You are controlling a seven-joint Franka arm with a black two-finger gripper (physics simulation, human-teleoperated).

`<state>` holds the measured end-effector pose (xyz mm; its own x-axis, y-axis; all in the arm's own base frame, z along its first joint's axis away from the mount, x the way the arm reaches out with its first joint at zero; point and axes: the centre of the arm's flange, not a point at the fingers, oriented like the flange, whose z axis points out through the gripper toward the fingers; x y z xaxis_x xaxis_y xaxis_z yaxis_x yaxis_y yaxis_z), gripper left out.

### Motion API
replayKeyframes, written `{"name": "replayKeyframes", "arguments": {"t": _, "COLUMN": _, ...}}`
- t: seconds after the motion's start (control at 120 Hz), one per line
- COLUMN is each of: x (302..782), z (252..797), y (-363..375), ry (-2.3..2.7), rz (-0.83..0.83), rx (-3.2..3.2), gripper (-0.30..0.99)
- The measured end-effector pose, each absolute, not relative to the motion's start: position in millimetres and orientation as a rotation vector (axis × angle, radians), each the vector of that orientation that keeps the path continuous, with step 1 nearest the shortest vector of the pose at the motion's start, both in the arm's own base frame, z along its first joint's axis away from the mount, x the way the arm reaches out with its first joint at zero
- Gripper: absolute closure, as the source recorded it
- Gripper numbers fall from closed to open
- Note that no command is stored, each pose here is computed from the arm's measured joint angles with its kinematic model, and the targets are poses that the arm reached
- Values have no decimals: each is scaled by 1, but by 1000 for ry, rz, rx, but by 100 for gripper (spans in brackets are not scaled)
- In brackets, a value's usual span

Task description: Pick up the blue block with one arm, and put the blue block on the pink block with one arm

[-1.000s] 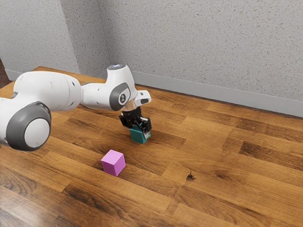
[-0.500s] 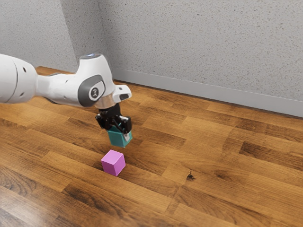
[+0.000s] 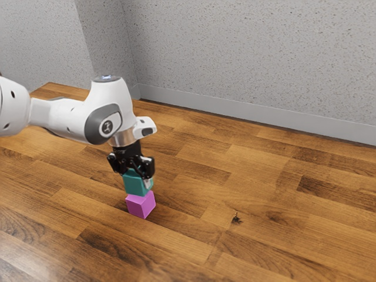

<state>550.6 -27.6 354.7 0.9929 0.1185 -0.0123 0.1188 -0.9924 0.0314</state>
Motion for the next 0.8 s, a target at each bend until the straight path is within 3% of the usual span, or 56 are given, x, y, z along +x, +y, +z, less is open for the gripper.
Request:
{"name": "replayKeyframes", "arguments": {"t": 0.325, "x": 532, "z": 347, "y": -23, "ry": 206, "rz": -21, "rx": 3121, "gripper": 30}}
{"name": "replayKeyframes", "arguments": {"t": 0.8, "x": 543, "z": 335, "y": -20, "ry": 155, "rz": 18, "rx": 3158, "gripper": 31}}
